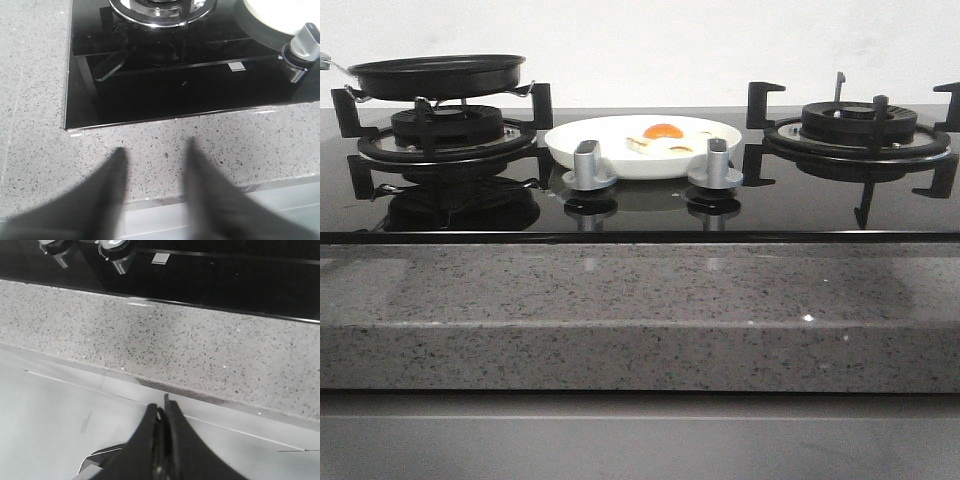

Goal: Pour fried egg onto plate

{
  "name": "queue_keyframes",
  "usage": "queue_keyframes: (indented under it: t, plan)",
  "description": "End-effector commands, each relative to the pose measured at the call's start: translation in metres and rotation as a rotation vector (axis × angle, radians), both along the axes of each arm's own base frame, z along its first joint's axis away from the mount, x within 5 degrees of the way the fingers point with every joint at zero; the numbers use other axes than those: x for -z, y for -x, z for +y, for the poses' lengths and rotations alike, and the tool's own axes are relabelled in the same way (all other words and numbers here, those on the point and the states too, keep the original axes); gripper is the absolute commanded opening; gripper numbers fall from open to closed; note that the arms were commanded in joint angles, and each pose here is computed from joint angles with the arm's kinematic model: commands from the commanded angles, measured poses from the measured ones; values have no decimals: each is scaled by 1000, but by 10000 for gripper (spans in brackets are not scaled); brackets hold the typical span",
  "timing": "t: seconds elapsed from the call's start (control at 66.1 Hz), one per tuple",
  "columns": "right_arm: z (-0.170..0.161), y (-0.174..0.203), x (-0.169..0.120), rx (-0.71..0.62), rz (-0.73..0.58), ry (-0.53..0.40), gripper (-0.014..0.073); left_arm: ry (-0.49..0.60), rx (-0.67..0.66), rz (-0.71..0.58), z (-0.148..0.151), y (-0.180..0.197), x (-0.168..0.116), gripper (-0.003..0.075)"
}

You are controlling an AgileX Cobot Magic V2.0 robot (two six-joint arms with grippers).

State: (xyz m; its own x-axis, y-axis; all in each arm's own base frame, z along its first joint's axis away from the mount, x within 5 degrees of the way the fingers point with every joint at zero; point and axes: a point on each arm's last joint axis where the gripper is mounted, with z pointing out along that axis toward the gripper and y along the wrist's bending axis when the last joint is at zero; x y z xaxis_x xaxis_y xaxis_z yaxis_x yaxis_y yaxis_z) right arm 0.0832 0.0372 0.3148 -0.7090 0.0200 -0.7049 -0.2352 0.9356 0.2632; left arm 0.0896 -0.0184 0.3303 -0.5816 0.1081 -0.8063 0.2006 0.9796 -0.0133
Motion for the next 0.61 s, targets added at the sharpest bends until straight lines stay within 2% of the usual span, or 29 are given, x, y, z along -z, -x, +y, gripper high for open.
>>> queue_keyframes:
  t: [0.0, 0.061, 0.545, 0.59]
  plan:
    - [0, -4, -12, 11, -85, -16, -68, 29, 2, -88, -1, -2, -13, 47]
    - [0, -4, -12, 11, -85, -16, -68, 29, 2, -88, -1, -2, -13, -20]
    - [0, -4, -12, 11, -85, -16, -68, 30, 2, -94, -1, -1, -13, -20]
    - [0, -4, -12, 11, -85, -16, -68, -3, -1, -116, 1, 0, -13, -20]
